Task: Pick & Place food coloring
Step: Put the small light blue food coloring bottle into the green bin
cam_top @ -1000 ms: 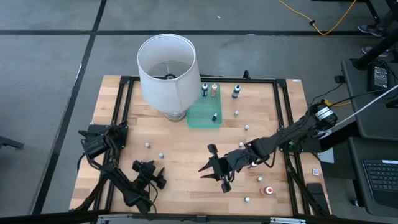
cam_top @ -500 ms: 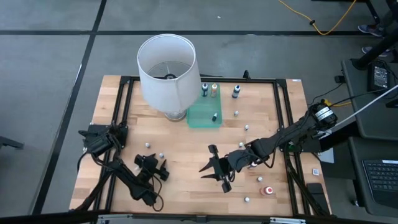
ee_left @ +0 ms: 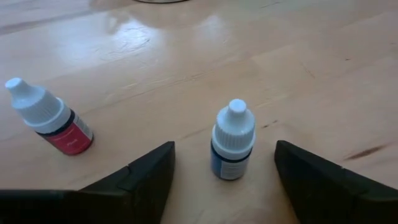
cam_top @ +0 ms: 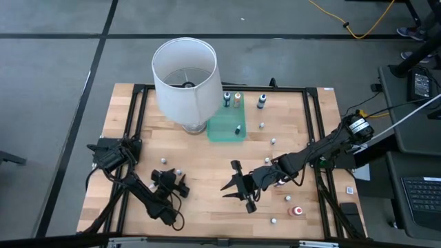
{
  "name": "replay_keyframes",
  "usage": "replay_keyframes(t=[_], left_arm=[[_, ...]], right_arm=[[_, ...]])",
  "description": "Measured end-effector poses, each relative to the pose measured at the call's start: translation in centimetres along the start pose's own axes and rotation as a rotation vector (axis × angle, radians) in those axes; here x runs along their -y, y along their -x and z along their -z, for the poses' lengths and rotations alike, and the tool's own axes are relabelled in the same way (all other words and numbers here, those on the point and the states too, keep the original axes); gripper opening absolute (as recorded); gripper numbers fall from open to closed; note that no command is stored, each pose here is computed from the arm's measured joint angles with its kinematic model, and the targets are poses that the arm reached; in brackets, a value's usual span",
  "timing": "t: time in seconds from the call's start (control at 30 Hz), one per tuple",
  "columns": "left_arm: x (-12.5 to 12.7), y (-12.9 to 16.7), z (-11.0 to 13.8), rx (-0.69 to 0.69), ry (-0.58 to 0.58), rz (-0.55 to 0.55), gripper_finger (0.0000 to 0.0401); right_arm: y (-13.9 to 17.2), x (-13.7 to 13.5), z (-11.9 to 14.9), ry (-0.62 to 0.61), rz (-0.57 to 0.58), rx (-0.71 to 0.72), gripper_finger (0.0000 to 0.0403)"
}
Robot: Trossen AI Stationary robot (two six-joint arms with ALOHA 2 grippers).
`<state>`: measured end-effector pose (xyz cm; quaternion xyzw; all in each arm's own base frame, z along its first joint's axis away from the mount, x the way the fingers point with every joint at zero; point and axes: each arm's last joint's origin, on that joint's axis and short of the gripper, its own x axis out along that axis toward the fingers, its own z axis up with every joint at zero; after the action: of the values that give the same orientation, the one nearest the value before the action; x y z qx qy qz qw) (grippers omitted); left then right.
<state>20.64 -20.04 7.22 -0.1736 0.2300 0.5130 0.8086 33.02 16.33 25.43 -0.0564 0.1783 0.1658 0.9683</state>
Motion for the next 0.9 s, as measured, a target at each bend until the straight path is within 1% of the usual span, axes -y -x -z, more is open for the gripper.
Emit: replay_keyframes(t=[0.27, 0.37, 0.53, 0.67, 0.8, 0.9], left_arm=[[0.2, 0.0, 0.0, 0.009, 0.014, 0.013, 0.0168], [0.5, 0.3, -0.2, 0.006, 0.013, 0.019, 0.0129], [1.6, 1.3, -0.6, 0.021, 0.032, 0.061, 0.0076], [3.1, 2.9, -1.0, 0.041, 0.052, 0.143, 0.0058], [4.7, 4.9, -1.6, 0.015, 0.063, 0.193, 0.0061], [5.9, 6.7, -2.4, -0.001, 0.063, 0.228, 0.0062]], right_arm=[[0.0, 0.0, 0.0, -0.001, -0.008, -0.002, 0.0106], [0.0, -0.2, 0.0, -0.005, -0.070, -0.001, 0.0106], [0.0, -0.5, 0.1, -0.092, -0.184, -0.014, 0.0106], [0.2, -0.9, -0.4, -0.127, -0.286, -0.011, 0.0106], [0.4, -1.3, -1.8, -0.131, -0.414, 0.024, 0.0106], [0.7, -1.4, -3.6, -0.155, -0.461, 0.066, 0.0106]])
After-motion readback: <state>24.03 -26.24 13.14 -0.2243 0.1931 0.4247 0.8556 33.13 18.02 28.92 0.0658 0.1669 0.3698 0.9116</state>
